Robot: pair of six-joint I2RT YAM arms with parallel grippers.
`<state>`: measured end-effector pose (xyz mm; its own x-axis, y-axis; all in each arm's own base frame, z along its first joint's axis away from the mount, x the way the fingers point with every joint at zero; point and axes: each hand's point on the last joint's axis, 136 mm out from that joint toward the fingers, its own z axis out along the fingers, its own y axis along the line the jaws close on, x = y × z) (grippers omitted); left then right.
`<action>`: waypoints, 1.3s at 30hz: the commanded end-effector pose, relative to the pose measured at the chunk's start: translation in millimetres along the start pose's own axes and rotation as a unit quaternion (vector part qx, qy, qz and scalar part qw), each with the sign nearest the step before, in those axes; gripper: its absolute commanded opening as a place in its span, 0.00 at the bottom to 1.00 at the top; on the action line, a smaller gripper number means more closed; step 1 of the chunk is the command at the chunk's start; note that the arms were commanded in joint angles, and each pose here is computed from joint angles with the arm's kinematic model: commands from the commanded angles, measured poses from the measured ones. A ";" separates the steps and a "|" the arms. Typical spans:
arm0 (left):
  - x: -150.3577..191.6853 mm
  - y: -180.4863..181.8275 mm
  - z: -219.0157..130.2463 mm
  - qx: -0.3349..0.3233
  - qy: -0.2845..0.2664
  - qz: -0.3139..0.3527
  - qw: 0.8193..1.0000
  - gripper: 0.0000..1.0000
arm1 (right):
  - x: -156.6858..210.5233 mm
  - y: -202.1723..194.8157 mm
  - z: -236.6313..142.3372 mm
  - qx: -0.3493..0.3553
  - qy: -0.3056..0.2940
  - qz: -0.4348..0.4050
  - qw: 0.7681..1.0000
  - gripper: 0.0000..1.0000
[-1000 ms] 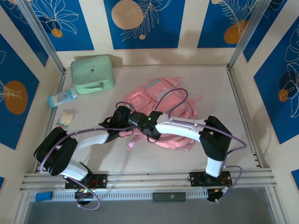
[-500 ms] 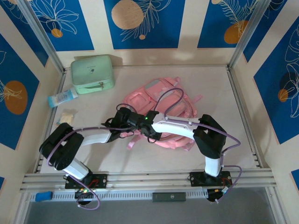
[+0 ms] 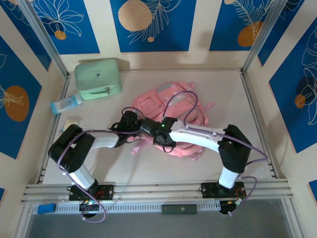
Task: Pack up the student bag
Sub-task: Zip the student bag at the center of the table.
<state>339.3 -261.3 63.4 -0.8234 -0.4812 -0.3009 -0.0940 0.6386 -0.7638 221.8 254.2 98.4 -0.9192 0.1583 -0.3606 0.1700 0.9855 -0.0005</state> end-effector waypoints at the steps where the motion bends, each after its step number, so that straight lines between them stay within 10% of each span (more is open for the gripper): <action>1: -20.3 27.0 1.6 -0.052 0.001 0.028 0.998 0.44 | -1.0 -30.3 -10.0 0.016 0.019 -0.059 0.998 0.00; 17: 25.4 -59.1 -66.5 0.065 0.003 -0.072 0.995 0.51 | 3.9 -3.8 -15.4 -0.065 0.023 -0.088 0.994 0.00; 39: 72.4 -71.1 -9.3 0.077 -0.013 -0.237 0.968 0.24 | 2.8 -2.7 -8.8 -0.069 0.020 -0.089 0.993 0.00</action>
<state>273.8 -328.9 96.4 -0.7247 -0.6864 0.0608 -0.3594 0.3013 -0.8832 219.8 247.9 102.7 -0.9410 -0.0002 -0.3384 -0.0145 0.9991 0.0397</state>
